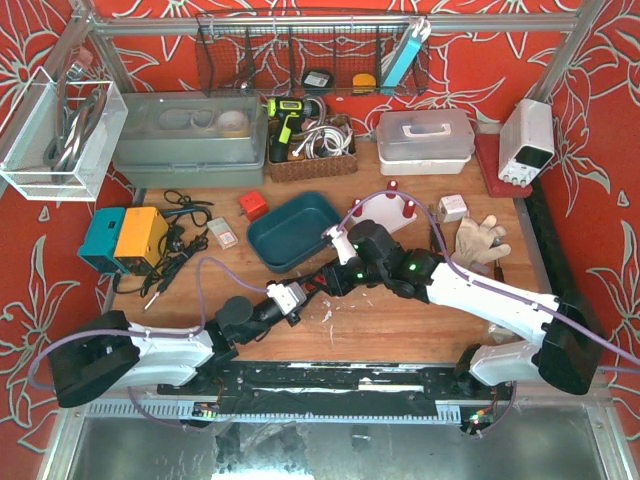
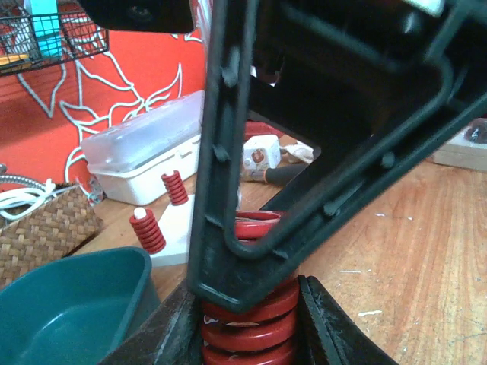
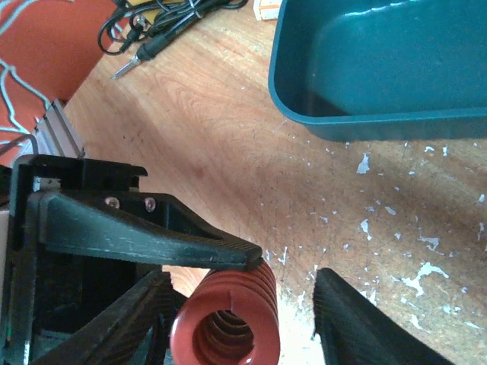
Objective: Install the large spring
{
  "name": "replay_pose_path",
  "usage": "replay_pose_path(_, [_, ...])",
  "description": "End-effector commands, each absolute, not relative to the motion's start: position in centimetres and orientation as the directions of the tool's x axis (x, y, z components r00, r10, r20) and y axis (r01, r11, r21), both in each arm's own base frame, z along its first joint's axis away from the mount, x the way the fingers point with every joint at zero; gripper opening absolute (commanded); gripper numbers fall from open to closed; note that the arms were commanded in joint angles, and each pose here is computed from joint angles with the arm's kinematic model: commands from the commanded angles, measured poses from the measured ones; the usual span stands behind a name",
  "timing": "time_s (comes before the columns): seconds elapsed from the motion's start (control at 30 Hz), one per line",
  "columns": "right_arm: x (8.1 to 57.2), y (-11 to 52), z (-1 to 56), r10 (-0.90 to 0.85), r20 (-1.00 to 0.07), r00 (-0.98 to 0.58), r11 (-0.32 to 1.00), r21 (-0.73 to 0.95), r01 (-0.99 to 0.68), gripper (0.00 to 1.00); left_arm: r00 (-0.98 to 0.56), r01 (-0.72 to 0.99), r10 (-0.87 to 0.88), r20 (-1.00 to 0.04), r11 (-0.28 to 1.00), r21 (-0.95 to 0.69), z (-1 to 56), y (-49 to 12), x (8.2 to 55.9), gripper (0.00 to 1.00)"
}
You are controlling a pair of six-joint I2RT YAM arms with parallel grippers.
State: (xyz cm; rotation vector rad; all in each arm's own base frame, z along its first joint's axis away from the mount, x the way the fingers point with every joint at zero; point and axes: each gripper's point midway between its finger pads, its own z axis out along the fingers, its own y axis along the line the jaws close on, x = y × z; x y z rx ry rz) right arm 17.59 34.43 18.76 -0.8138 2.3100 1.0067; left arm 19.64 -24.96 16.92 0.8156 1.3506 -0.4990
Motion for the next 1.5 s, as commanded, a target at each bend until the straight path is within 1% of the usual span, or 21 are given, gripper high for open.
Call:
replay_pose_path(0.0, [17.7, 35.1, 19.3, -0.332, -0.645, -0.688, 0.55, 0.46, -0.697, 0.47, 0.243, 0.723, 0.052, -0.969, 0.656, 0.217, 19.9, -25.0, 19.5, 0.09])
replay_pose_path(0.2, [17.6, 34.9, 19.0, -0.354, -0.645, -0.677, 0.552, 0.439, -0.708, 0.25, 0.239, 0.72, 0.054, -0.969, 0.66, 0.214, 19.8, -25.0, 19.7, 0.1])
replay_pose_path(0.27, [17.7, 34.8, 19.0, -0.353, -0.65, -0.673, 0.555, 0.433, -0.71, 0.16, 0.236, 0.72, 0.052, -0.97, 0.661, 0.211, 19.8, -25.0, 19.7, 0.15])
replay_pose_path(0.3, [17.7, 34.7, 19.0, -0.352, -0.651, -0.672, 0.557, 0.432, -0.71, 0.11, 0.234, 0.719, 0.052, -0.971, 0.663, 0.208, 19.8, -25.0, 19.8, 0.21])
replay_pose_path(0.33, [17.7, 34.7, 19.2, -0.348, -0.656, -0.67, 0.557, 0.431, -0.71, 0.08, 0.23, 0.717, 0.052, -0.972, 0.666, 0.206, 19.8, -25.0, 19.9, 0.29])
replay_pose_path(0.4, [17.9, 34.5, 19.5, -0.338, -0.669, -0.662, 0.564, 0.419, -0.711, 0.0, 0.22, 0.713, 0.061, -0.974, 0.671, 0.203, 19.6, -25.1, 20.1, 0.48])
replay_pose_path(0.43, [18.2, 34.3, 19.8, -0.33, -0.68, -0.654, 0.574, 0.405, -0.711, 0.0, 0.215, 0.71, 0.067, -0.974, 0.674, 0.203, 19.5, -25.1, 20.2, 0.58])
replay_pose_path(0.47, [18.6, 34.0, 20.0, -0.321, -0.692, -0.647, 0.59, 0.388, -0.708, 0.0, 0.21, 0.707, 0.074, -0.975, 0.677, 0.204, 19.3, -25.1, 20.3, 0.7])
replay_pose_path(0.5, [19.1, 33.6, 20.1, -0.313, -0.703, -0.639, 0.611, 0.366, -0.702, 0.0, 0.207, 0.705, 0.076, -0.975, 0.679, 0.203, 19.2, -25.1, 20.4, 0.78])
replay_pose_path(0.57, [20.0, 32.7, 20.4, -0.308, -0.725, -0.616, 0.652, 0.31, -0.691, 0.0, 0.205, 0.702, 0.076, -0.976, 0.683, 0.201, 19.2, -25.0, 20.5, 0.98])
replay_pose_path(0.6, [20.7, 32.1, 20.6, -0.307, -0.739, -0.6, 0.677, 0.274, -0.683, 0.0, 0.203, 0.7, 0.077, -0.976, 0.685, 0.2, 19.2, -25.0, 20.5, 1.0])
replay_pose_path(0.77, [24.6, 28.5, 21.2, -0.322, -0.78, -0.536, 0.808, 0.069, -0.586, 0.0, 0.194, 0.694, 0.084, -0.977, 0.692, 0.197, 19.1, -24.9, 20.7, 1.0])
replay_pose_path(0.9, [28.2, 25.4, 20.7, -0.349, -0.776, -0.525, 0.878, -0.076, -0.472, 0.0, 0.179, 0.688, 0.09, -0.98, 0.701, 0.19, 18.9, -24.8, 20.9, 1.0])
replay_pose_path(0.97, [30.0, 24.1, 20.3, -0.354, -0.766, -0.537, 0.898, -0.117, -0.425, 0.0, 0.175, 0.683, 0.093, -0.98, 0.705, 0.189, 18.9, -24.8, 21.1, 1.0])
replay_pose_path(1.17, [34.4, 21.2, 18.7, -0.341, -0.731, -0.591, 0.931, -0.173, -0.323, 0.0, 0.176, 0.676, 0.085, -0.981, 0.714, 0.183, 19.2, -24.5, 21.1, 1.0])
replay_pose_path(1.47, [37.7, 21.3, 16.6, -0.296, -0.707, -0.642, 0.944, -0.114, -0.309, 0.0, 0.175, 0.685, 0.074, -0.982, 0.707, 0.175, 19.4, -24.6, 20.9, 1.0])
